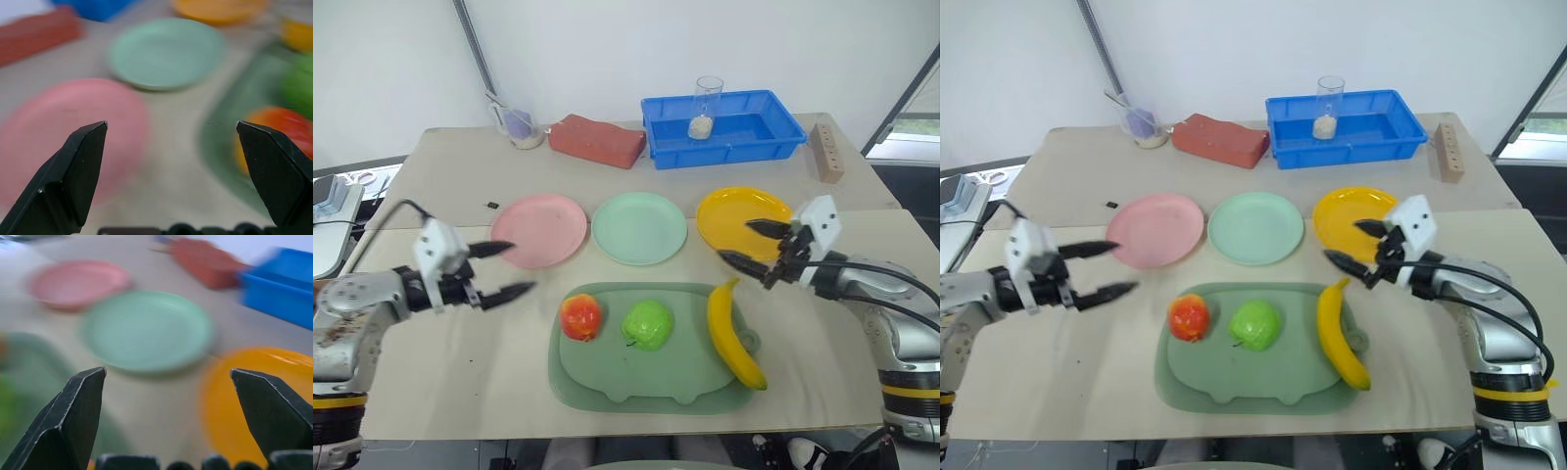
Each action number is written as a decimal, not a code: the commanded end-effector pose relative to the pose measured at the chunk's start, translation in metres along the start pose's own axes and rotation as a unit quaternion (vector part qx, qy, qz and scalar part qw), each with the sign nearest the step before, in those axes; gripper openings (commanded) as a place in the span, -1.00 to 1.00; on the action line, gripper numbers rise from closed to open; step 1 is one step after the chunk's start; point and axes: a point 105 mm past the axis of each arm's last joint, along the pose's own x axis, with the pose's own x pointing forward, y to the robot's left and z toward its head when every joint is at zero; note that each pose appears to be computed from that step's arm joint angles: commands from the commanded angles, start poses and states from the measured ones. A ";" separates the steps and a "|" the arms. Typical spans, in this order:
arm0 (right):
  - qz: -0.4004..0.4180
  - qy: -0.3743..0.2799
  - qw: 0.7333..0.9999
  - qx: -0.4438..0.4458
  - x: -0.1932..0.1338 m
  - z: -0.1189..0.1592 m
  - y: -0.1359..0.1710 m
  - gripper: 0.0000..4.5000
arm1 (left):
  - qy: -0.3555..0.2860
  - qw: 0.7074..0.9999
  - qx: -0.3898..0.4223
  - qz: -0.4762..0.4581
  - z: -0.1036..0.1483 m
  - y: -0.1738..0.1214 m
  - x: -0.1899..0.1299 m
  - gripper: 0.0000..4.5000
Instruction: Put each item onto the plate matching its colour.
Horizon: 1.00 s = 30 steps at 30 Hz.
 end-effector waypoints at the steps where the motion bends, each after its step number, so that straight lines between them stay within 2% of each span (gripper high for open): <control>1: 0.103 -0.013 0.995 -0.011 0.006 0.024 0.037 1.00 | 0.001 0.997 0.051 -0.065 0.008 -0.016 0.012 1.00; 3: 0.165 -0.014 0.986 -0.010 0.008 0.033 0.059 1.00 | 0.004 0.993 0.067 -0.096 0.001 -0.022 0.025 1.00; 8: 0.220 -0.003 0.975 -0.022 0.007 0.043 0.081 1.00 | 0.005 0.990 0.087 -0.109 -0.016 -0.016 0.052 1.00; 14: 0.239 -0.002 0.971 -0.018 0.002 0.051 0.093 1.00 | -0.012 0.991 0.082 -0.102 -0.027 -0.014 0.080 1.00; 22: 0.239 0.001 0.971 -0.021 -0.003 0.053 0.100 1.00 | 0.005 0.991 0.063 -0.120 -0.039 -0.018 0.082 1.00; 25: 0.231 -0.001 0.973 -0.023 -0.001 0.053 0.098 1.00 | -0.004 0.991 0.059 -0.120 -0.037 -0.017 0.082 0.63; 26: 0.231 -0.002 0.973 -0.023 -0.001 0.053 0.098 1.00 | -0.007 0.991 0.056 -0.119 -0.035 -0.016 0.081 0.45; 27: 0.230 -0.002 0.973 -0.023 0.000 0.054 0.097 1.00 | -0.010 0.991 0.056 -0.119 -0.034 -0.016 0.081 0.37; 30: 0.229 -0.003 0.973 -0.024 0.001 0.054 0.096 1.00 | -0.011 0.992 0.057 -0.116 -0.032 -0.016 0.080 0.37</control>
